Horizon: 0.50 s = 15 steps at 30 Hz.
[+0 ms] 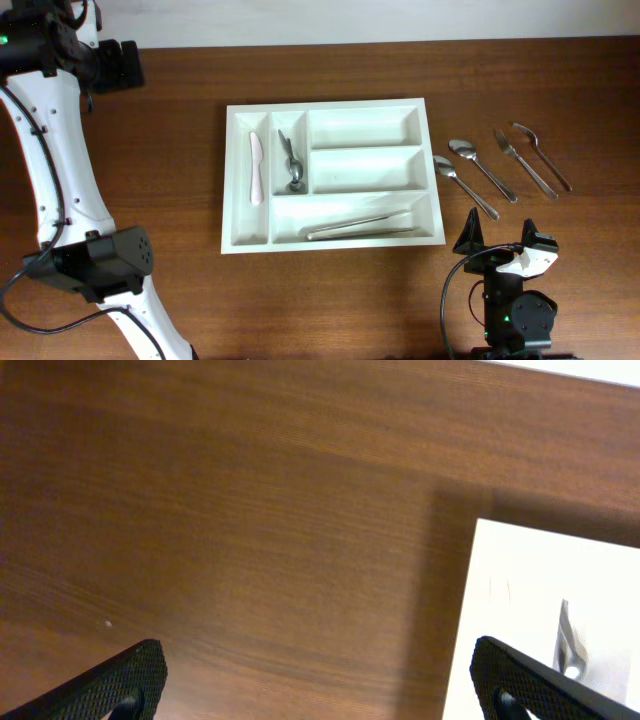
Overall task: Pack container
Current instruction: 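Lift the left arm away from the tray, then reach the right gripper down to the two spoons on the right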
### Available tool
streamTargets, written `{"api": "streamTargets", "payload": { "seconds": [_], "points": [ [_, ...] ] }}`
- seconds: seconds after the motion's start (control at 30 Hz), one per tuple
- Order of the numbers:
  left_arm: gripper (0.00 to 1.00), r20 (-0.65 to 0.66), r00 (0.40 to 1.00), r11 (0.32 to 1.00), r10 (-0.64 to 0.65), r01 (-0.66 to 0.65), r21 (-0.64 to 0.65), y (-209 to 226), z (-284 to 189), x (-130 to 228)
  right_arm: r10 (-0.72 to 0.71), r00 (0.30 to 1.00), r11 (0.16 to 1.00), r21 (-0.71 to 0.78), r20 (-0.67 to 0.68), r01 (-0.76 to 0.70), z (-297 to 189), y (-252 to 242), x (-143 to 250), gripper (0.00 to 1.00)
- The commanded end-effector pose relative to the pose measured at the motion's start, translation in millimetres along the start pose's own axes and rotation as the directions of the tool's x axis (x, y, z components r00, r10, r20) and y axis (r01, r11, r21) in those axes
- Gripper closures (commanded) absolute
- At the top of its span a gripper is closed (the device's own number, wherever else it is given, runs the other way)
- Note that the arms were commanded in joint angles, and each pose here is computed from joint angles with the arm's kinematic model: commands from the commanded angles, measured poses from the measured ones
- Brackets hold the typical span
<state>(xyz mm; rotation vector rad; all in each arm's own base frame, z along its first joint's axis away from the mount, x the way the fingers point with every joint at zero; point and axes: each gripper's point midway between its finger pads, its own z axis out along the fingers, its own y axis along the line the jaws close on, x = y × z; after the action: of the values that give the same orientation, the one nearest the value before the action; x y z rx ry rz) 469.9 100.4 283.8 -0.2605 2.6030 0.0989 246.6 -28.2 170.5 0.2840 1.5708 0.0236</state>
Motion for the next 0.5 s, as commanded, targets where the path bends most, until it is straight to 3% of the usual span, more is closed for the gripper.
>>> {"api": "streamTargets", "payload": {
  "seconds": [0.0,0.37,0.47],
  "points": [
    [0.01,0.0,1.0,0.999,-0.02,0.02,0.031,-4,-8,2,-0.009,1.0,1.0,0.013,0.009,0.009,0,-2,-1,0.01],
    [0.01,0.0,1.0,0.999,-0.02,0.02,0.031,-4,-8,2,-0.008,1.0,1.0,0.016,0.018,0.007,0,-3,-3,0.01],
    [0.01,0.0,1.0,0.999,-0.02,0.02,0.032,-4,-8,2,0.002,0.998,0.999,-0.042,0.066,0.0,-1,8,-15,0.01]
  ]
}}
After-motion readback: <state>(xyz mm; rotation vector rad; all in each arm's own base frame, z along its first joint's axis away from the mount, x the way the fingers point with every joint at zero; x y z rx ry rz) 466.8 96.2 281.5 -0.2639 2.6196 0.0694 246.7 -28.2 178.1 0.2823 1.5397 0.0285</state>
